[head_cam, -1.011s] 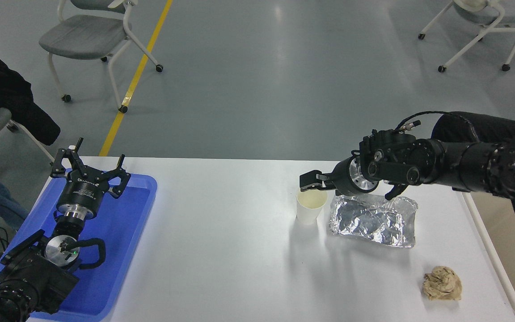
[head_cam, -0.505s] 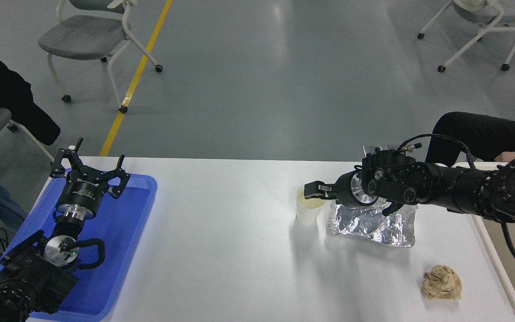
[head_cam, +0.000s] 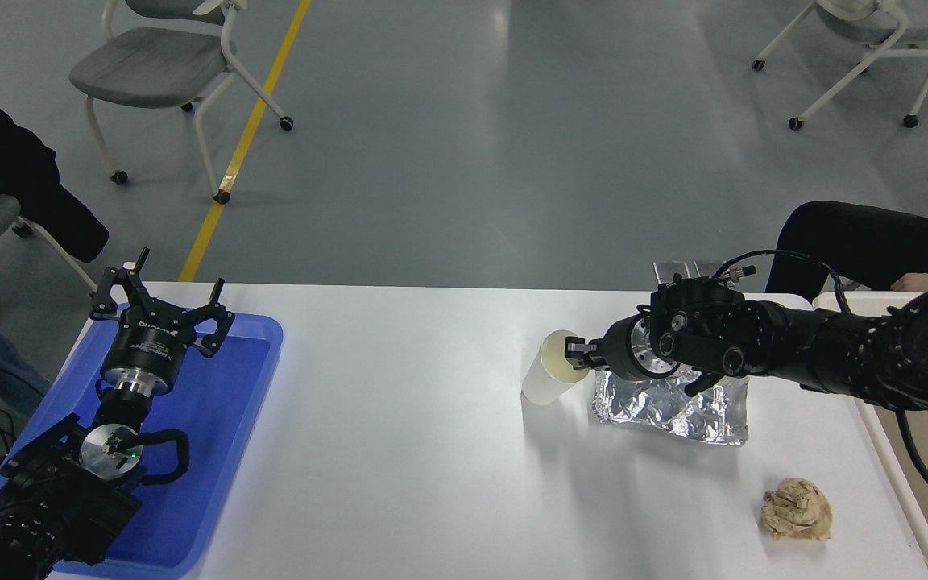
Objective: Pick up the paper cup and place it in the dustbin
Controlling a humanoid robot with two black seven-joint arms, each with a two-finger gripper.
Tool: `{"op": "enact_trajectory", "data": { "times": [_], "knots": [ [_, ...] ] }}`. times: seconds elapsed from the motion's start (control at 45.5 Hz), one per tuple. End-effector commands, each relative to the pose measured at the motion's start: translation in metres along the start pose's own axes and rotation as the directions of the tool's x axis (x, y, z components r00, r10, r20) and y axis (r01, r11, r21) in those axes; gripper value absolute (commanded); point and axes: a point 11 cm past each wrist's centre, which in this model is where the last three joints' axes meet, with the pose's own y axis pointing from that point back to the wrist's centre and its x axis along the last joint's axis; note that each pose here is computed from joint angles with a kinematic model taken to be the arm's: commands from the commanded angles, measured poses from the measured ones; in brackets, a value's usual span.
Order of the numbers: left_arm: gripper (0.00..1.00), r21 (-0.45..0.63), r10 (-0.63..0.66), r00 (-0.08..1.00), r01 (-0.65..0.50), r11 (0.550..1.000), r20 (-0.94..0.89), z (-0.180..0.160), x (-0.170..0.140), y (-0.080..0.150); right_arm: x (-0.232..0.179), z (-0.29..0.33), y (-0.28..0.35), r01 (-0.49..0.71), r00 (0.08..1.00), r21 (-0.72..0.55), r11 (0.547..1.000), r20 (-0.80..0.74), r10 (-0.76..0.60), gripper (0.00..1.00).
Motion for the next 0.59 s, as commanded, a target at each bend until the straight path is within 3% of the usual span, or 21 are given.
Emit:
{"op": "enact_trajectory", "data": {
  "times": [0.0,0.22,0.396,0.571],
  "knots": [
    [1.00,0.000,0.000,1.000,0.000,1.000,0.000,0.000,0.000,0.000,0.009,-0.011,0.009,0.011,1.000,0.011,1.000,-0.024,-0.011,0.00],
    [1.00,0.000,0.001,1.000,-0.001,1.000,0.001,0.001,0.001,0.001,0.051,-0.021,0.060,-0.006,0.994,-0.024,1.000,-0.111,0.003,0.00],
    [1.00,-0.003,0.004,1.000,-0.004,1.000,0.003,0.002,0.002,0.001,0.089,-0.034,0.133,-0.041,0.983,-0.077,0.996,-0.179,0.026,0.00],
    [1.00,-0.003,0.005,1.000,-0.005,1.000,0.004,0.003,0.003,0.002,0.103,-0.049,0.209,-0.036,0.970,-0.127,0.991,-0.242,0.004,0.00]
  ]
}}
